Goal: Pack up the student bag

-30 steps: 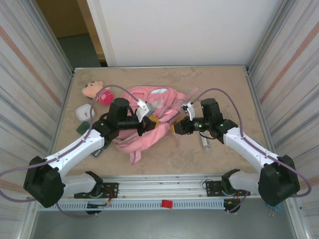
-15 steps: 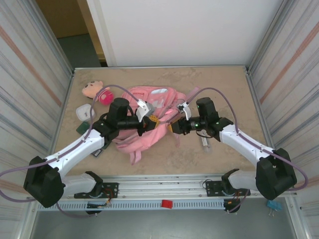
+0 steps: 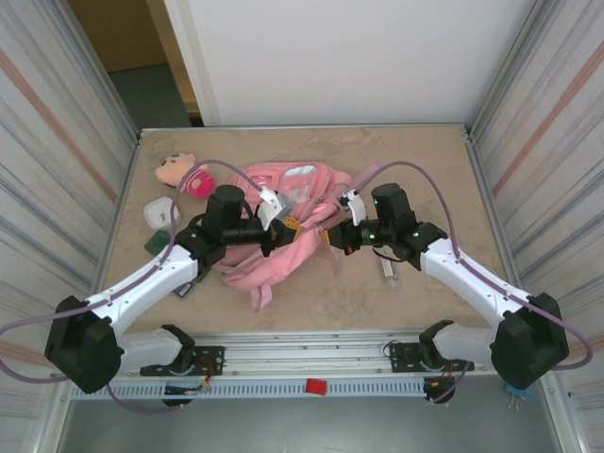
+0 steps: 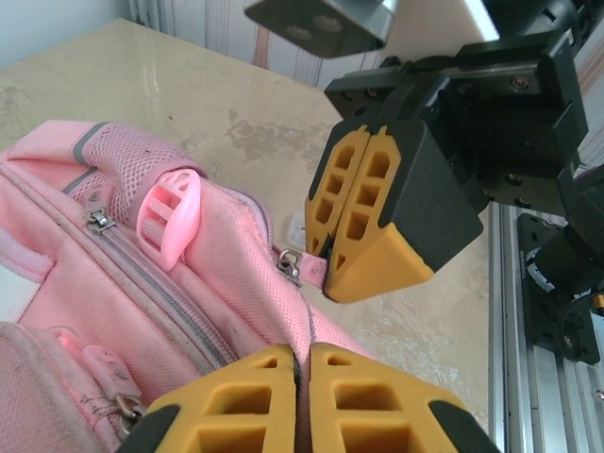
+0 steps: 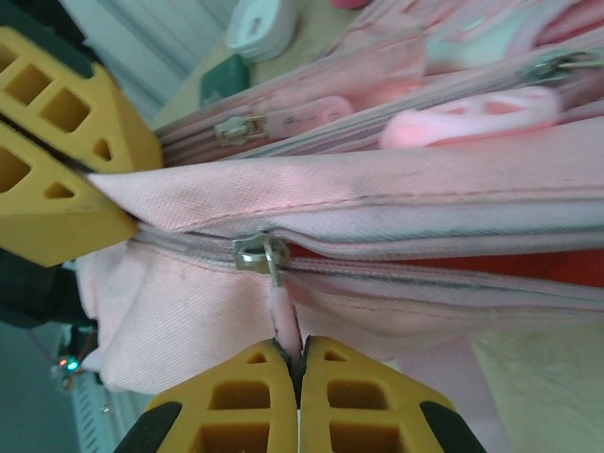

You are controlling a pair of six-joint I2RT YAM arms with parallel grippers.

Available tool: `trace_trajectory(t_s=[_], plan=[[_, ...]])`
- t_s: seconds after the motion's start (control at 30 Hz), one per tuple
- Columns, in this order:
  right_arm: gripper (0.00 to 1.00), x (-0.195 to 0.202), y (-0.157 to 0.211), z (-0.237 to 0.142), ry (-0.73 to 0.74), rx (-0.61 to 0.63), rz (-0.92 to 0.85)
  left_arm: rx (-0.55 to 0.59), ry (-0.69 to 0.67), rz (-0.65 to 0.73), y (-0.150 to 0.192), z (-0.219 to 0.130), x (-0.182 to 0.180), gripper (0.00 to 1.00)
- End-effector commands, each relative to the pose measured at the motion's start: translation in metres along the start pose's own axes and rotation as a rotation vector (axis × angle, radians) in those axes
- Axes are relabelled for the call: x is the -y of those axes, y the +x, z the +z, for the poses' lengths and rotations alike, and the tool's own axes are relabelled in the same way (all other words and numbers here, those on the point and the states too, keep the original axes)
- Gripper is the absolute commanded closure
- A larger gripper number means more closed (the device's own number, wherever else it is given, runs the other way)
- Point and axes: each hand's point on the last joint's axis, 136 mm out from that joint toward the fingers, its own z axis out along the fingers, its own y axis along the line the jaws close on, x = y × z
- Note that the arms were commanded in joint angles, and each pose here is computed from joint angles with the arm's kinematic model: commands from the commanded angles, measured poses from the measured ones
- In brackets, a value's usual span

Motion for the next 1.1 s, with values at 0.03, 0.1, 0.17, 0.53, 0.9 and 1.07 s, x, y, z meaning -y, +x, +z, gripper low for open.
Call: trace_trajectory(t_s=[0.03, 0.1, 0.17, 0.53, 0.9, 1.07], plan=[[1.00, 0.084, -0.005, -0.027, 0.422, 0.048, 0.139, 0.137, 0.067, 0.121, -0.050, -0.022, 0.024, 1.00], [1.00, 0.078, -0.007, -0.022, 0.380, 0.042, 0.129, 0.140, 0.067, 0.127, -0.052, -0.023, 0.025, 1.00], [1.00, 0.053, -0.010, -0.013, 0.246, 0.035, 0.065, 0.141, 0.058, 0.130, -0.052, -0.023, 0.024, 1.00], [0.78, -0.003, -0.014, 0.010, -0.048, 0.037, -0.054, 0.172, 0.123, 0.133, -0.061, -0.019, 0.031, 1.00], [0.80, -0.018, -0.015, 0.014, -0.155, 0.010, -0.058, 0.166, 0.079, 0.135, -0.059, -0.021, 0.026, 1.00], [0.64, -0.030, -0.010, 0.009, -0.217, -0.001, -0.078, 0.171, 0.084, 0.134, -0.060, -0.020, 0.026, 1.00]])
